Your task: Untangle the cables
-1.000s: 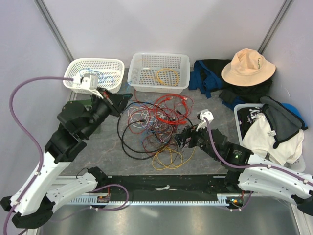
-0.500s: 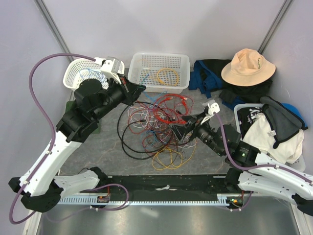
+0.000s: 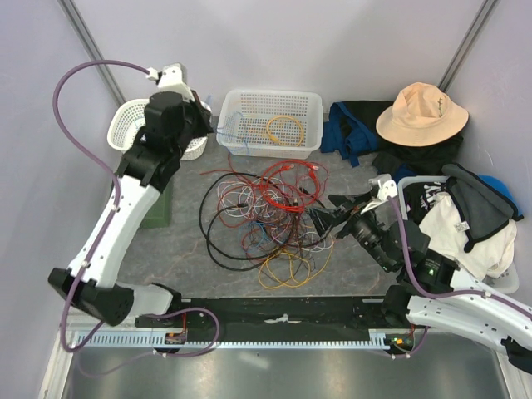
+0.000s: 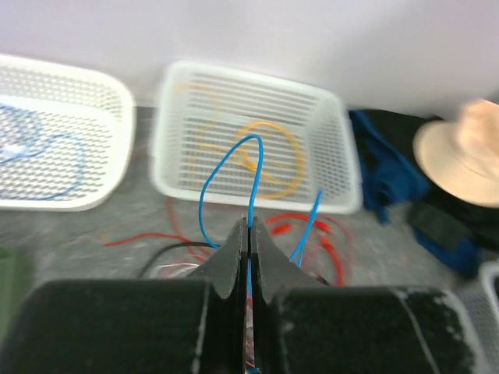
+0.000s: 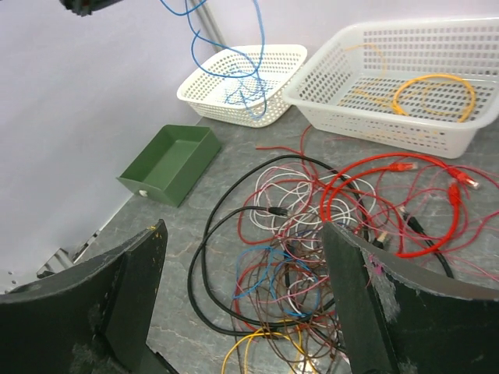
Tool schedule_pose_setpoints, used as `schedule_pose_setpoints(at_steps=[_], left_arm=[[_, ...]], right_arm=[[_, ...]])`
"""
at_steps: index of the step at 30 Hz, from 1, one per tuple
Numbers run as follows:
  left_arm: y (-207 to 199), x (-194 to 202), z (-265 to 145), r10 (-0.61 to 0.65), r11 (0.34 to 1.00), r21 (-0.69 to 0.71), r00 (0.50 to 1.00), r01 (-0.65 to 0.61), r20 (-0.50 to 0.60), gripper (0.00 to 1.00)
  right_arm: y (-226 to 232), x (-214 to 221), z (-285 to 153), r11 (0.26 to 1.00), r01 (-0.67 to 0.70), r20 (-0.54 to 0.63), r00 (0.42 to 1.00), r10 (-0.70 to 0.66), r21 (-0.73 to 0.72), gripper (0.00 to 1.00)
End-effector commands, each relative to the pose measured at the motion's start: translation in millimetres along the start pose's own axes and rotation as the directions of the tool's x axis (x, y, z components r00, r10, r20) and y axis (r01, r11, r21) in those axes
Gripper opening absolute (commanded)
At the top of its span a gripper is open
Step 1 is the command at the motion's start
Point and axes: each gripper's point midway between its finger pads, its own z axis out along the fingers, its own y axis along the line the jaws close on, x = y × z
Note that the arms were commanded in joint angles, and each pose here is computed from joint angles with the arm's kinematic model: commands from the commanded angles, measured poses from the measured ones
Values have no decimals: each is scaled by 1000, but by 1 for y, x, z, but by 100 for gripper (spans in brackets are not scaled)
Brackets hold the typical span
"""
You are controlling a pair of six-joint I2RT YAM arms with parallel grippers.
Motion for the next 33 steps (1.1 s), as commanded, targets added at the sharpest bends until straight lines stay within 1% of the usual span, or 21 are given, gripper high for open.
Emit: schedule_pose_setpoints(at_steps=[1, 3, 5, 8, 10, 14, 15, 16, 17, 18, 19, 20, 21, 24, 25, 26, 28, 29, 31, 32, 33], left_arm=[[52, -41, 35, -70, 990, -117, 993, 81, 92, 2], [79, -65, 45, -85, 980, -169, 985, 110, 149, 2], [100, -65, 72, -91, 969, -217, 985, 122, 148, 2], [131, -74, 108, -105, 950, -271, 977, 154, 188, 2], [150, -89, 121, -86, 941, -302, 969, 156, 232, 2], [187, -73, 174, -73, 925, -355, 979, 138, 190, 2], [202, -58, 193, -74, 916, -381, 985, 129, 155, 7], [208, -53, 199, -78, 909, -397, 986, 130, 144, 35], [216, -48, 204, -84, 896, -423, 987, 134, 135, 47], [222, -47, 206, -94, 888, -436, 986, 145, 136, 53], [228, -42, 208, -103, 879, -452, 986, 153, 133, 80], [230, -41, 207, -109, 871, -464, 984, 162, 138, 94], [229, -42, 205, -116, 869, -464, 982, 172, 146, 100], [222, -58, 185, -126, 866, -459, 974, 200, 186, 100], [211, -81, 164, -127, 874, -434, 964, 220, 233, 100], [208, -72, 160, -139, 880, -422, 968, 219, 211, 100], [185, -72, 143, -172, 902, -361, 964, 237, 204, 100], [165, -65, 126, -190, 924, -302, 966, 236, 175, 100], [120, -42, 113, -193, 954, -209, 975, 213, 111, 100], [102, -19, 98, -182, 966, -173, 981, 192, 75, 100], [59, 8, 92, -122, 988, -91, 992, 123, 13, 99]], right_arm=[[-15, 3, -7, 998, 23, 2, 1000, -23, 58, 88], [-18, 11, -8, 998, 27, -11, 1000, -26, 56, 88], [-20, 21, -6, 998, 31, -29, 999, -29, 58, 89], [-25, 40, -2, 997, 44, -63, 997, -40, 66, 89], [-25, 49, 0, 997, 48, -83, 996, -43, 58, 89], [-27, 68, 3, 997, 49, -126, 991, -42, 53, 89], [-29, 72, 3, 997, 53, -133, 990, -45, 57, 90], [-31, 72, 3, 996, 59, -131, 990, -50, 65, 90], [-32, 73, 4, 995, 67, -135, 989, -57, 71, 90], [-33, 72, 3, 994, 73, -132, 989, -63, 75, 90], [-34, 72, 4, 994, 78, -133, 989, -67, 80, 90], [-36, 71, 3, 993, 86, -129, 989, -74, 85, 91], [-37, 70, 3, 992, 92, -129, 988, -80, 91, 91], [-39, 71, 3, 991, 90, -127, 989, -77, 102, 91], [-40, 72, 3, 991, 89, -128, 989, -76, 103, 91], [-39, 72, 2, 992, 83, -126, 990, -70, 100, 91], [-39, 74, 1, 993, 69, -125, 991, -56, 100, 91], [-39, 74, 0, 993, 62, -122, 991, -50, 98, 91], [-41, 75, -1, 994, 50, -119, 992, -38, 102, 91], [-41, 75, -2, 994, 45, -115, 993, -33, 101, 91], [-41, 75, -3, 994, 42, -116, 993, -30, 99, 91]])
